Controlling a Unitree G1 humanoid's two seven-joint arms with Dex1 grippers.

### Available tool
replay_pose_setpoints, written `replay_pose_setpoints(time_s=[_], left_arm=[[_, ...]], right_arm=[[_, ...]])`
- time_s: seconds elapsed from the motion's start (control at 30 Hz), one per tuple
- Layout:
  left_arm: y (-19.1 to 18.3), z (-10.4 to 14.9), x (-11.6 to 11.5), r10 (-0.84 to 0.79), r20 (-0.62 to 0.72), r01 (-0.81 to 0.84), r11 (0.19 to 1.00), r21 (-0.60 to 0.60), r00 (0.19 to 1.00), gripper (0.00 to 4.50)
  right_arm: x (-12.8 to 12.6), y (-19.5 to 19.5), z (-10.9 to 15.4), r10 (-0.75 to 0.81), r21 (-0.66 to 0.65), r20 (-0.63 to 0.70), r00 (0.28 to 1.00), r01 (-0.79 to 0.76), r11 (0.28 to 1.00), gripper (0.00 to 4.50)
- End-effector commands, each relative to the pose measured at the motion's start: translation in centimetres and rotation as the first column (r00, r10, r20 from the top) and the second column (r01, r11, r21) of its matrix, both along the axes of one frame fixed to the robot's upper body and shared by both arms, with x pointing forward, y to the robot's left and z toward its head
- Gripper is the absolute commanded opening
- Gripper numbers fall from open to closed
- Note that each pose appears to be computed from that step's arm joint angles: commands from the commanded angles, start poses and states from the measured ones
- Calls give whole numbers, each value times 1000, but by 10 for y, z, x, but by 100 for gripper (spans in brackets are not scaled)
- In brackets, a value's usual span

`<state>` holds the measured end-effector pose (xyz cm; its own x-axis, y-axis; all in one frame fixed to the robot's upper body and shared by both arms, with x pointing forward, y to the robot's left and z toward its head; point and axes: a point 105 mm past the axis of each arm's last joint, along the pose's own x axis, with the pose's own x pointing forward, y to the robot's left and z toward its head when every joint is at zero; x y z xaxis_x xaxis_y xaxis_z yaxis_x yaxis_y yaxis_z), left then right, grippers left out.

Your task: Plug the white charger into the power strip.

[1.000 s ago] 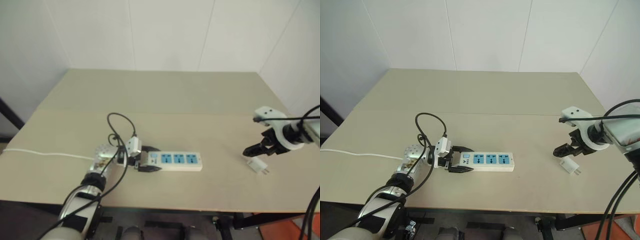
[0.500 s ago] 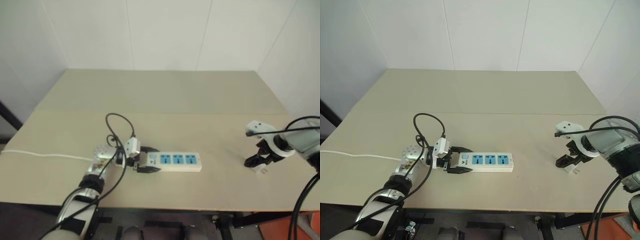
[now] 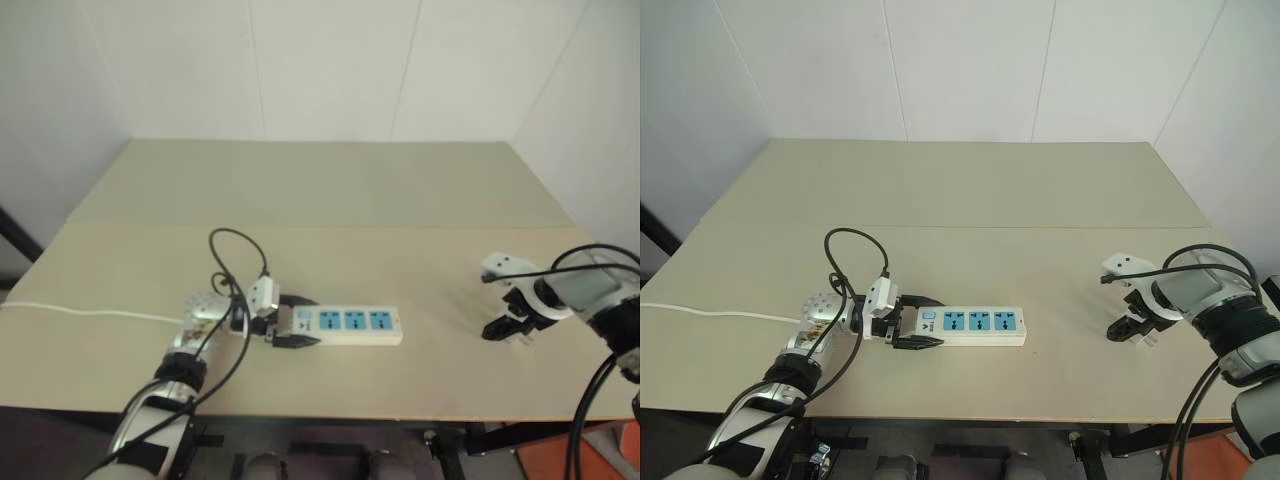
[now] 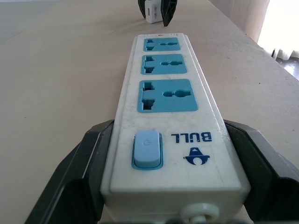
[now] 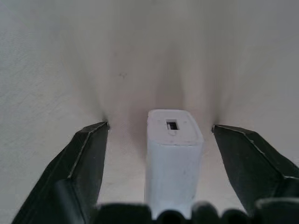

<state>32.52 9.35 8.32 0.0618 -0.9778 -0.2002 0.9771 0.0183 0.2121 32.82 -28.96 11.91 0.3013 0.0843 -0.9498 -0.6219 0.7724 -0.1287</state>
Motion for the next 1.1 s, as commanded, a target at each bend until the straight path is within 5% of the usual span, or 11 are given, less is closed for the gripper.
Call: replay_pose_setpoints(time_s=[0.03,0.2,0.4,0.5,0.67,0.83,0.87,1.1], left_arm=[[0,-23,-11,-24,-83,30,998,62,996,329],[1,-23,-10,-19,-81,24,998,65,997,329],[1,-23,-10,-16,-83,22,997,70,996,329],[2,-23,-10,-15,-87,22,997,74,996,329],[0,-23,-9,-16,-91,23,997,77,996,329],[0,-21,-8,-24,-92,31,996,81,995,329],[0,-21,-8,-31,-95,40,995,89,995,329],[0,-18,-6,-42,-92,51,994,97,995,329]], right_arm=[[1,-1,1,3,1,14,1000,-3,1000,295],[-2,-1,-2,10,-5,2,1000,-10,1000,120],[-2,2,10,51,-14,60,997,-50,999,116],[19,29,42,91,112,287,954,-127,986,116],[29,80,92,77,315,625,777,-341,886,116],[18,122,116,-60,489,760,648,-508,709,116],[12,134,117,-78,537,765,640,-566,625,116],[-16,192,104,-100,545,834,543,-780,308,116]])
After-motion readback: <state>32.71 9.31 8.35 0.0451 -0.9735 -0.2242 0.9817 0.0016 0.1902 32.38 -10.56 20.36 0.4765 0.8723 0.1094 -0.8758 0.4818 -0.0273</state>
